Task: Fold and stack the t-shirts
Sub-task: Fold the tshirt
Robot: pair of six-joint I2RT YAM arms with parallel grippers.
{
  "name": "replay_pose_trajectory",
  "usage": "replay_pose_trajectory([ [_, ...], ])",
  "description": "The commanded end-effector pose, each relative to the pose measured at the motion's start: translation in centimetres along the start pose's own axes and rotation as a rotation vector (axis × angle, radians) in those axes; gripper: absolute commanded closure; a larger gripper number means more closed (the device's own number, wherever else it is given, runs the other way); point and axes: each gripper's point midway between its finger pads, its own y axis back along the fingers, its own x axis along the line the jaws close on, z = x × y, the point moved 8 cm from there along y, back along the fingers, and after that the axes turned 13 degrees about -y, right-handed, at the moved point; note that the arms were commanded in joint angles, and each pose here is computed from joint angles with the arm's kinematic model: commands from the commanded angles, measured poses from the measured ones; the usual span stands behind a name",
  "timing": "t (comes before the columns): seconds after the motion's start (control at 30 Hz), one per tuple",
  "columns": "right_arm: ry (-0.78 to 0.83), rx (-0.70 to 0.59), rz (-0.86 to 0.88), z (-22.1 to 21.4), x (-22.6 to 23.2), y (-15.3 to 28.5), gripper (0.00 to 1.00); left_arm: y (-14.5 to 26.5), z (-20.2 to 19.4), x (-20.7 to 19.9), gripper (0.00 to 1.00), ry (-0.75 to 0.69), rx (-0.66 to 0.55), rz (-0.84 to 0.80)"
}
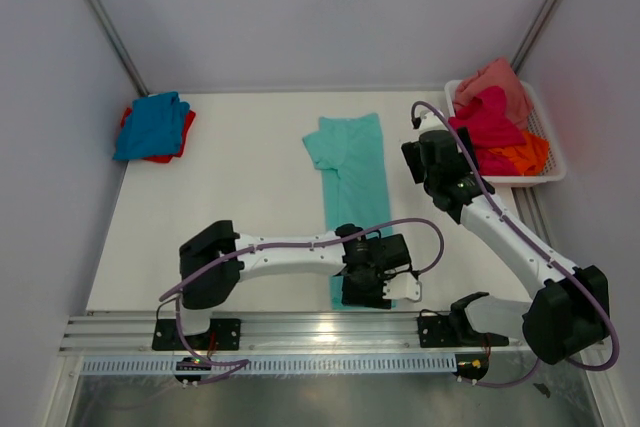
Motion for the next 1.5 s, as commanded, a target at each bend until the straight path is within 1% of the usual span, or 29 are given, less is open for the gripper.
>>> replay_pose_trajectory([
  [0.0,-0.050,-0.045,-0.021,1.1,-0.1,-0.1,0.01,0.4,0.5,-0.8,0.45,-0.058,-0.038,-0.100],
  [0.03,-0.051,-0.046,-0.020,1.2,-0.1,-0.1,0.01,0.2,0.5,-0.6,0.43,-0.062,-0.039,-0.099],
  [0.1,-0.048,-0.044,-0.021,1.1,-0.1,-0.1,0.01,-0.2,0.4,-0.7,0.40,-0.067,-0.035,-0.101],
  [0.2,-0.049,-0.046,-0.021,1.2,-0.1,-0.1,0.01,-1.1,0.2,-0.6,0.39,-0.067,-0.017,-0.110],
  [0.3,-0.046,-0.045,-0.023,1.1,-0.2,-0.1,0.01,-1.7,0.0,-0.2,0.39,-0.055,-0.002,-0.078],
  [0.33,-0.041,-0.041,-0.024,1.0,-0.1,-0.1,0.01,-1.8,-0.2,-0.1,0.39,-0.055,0.007,-0.051],
  [0.37,-0.042,-0.043,-0.023,1.0,-0.1,-0.2,0.01,-1.9,0.1,0.2,0.39,-0.043,-0.015,-0.017],
  [0.5,-0.039,-0.040,-0.023,1.0,-0.1,-0.3,0.01,-3.0,-0.1,1.0,0.39,-0.001,0.002,0.066],
  [0.57,-0.036,-0.037,-0.025,0.9,0.0,-0.3,0.01,-3.5,-0.4,1.2,0.39,0.009,0.019,0.089],
  [0.77,-0.031,-0.033,-0.027,0.8,-0.1,-0.4,0.01,-4.0,0.1,1.9,0.39,0.032,-0.003,0.148],
  [0.8,-0.032,-0.032,-0.032,0.9,-0.1,-0.5,0.01,-4.0,0.0,2.1,0.39,0.039,0.013,0.174],
  [1.0,-0.034,-0.028,-0.040,0.8,-0.3,-0.6,0.01,-4.1,0.1,2.1,0.39,0.064,0.023,0.170],
  [1.13,-0.032,-0.024,-0.040,0.7,-0.3,-0.6,0.00,-3.2,0.3,1.7,0.39,0.071,0.009,0.154],
  [1.47,-0.030,-0.023,-0.042,0.7,-0.3,-0.7,0.01,-0.5,0.8,-0.2,0.39,0.058,-0.057,0.010],
])
